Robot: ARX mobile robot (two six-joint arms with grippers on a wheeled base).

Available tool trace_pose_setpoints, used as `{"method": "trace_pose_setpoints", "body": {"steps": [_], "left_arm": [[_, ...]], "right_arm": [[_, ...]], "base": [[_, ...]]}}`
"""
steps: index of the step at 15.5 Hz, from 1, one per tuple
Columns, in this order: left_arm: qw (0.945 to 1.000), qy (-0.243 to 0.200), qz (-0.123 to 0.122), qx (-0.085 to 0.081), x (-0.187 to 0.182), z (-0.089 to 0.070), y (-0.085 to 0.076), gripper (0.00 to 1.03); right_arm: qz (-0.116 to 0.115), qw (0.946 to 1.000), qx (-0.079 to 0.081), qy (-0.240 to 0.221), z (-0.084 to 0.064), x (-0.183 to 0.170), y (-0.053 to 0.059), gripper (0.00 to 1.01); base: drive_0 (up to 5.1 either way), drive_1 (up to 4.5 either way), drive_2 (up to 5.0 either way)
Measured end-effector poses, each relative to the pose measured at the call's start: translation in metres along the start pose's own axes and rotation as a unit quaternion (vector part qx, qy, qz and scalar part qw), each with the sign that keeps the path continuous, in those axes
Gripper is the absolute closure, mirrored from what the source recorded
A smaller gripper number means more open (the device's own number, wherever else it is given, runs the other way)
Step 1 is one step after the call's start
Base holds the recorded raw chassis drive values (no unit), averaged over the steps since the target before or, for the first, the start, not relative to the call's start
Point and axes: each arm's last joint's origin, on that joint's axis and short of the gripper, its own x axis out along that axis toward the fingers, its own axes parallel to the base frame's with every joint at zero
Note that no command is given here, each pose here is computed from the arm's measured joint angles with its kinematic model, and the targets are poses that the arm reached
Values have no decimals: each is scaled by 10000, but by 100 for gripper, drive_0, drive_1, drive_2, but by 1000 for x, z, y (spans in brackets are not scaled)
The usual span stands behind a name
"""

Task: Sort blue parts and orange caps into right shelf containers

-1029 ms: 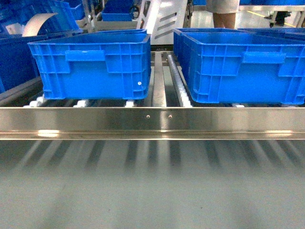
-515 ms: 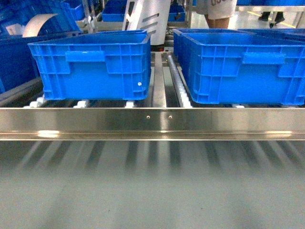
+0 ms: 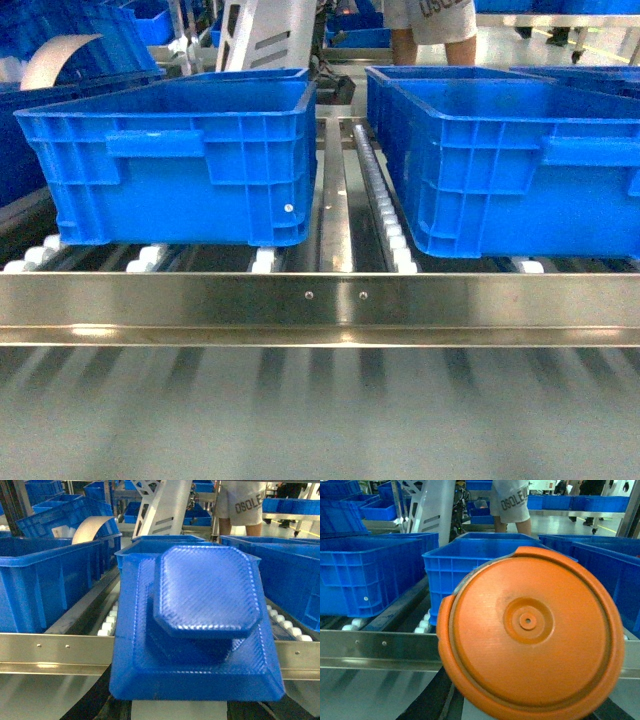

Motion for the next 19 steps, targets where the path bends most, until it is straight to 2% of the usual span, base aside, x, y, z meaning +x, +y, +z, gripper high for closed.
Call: {"method": "trace_pose_setpoints", "body": {"steps": [19], "left_arm": [[10000,15,2,-2,0,0,0,61]], "right_arm": [[2,10000,0,-15,0,0,0,61]], "base": [[0,0,0]]}}
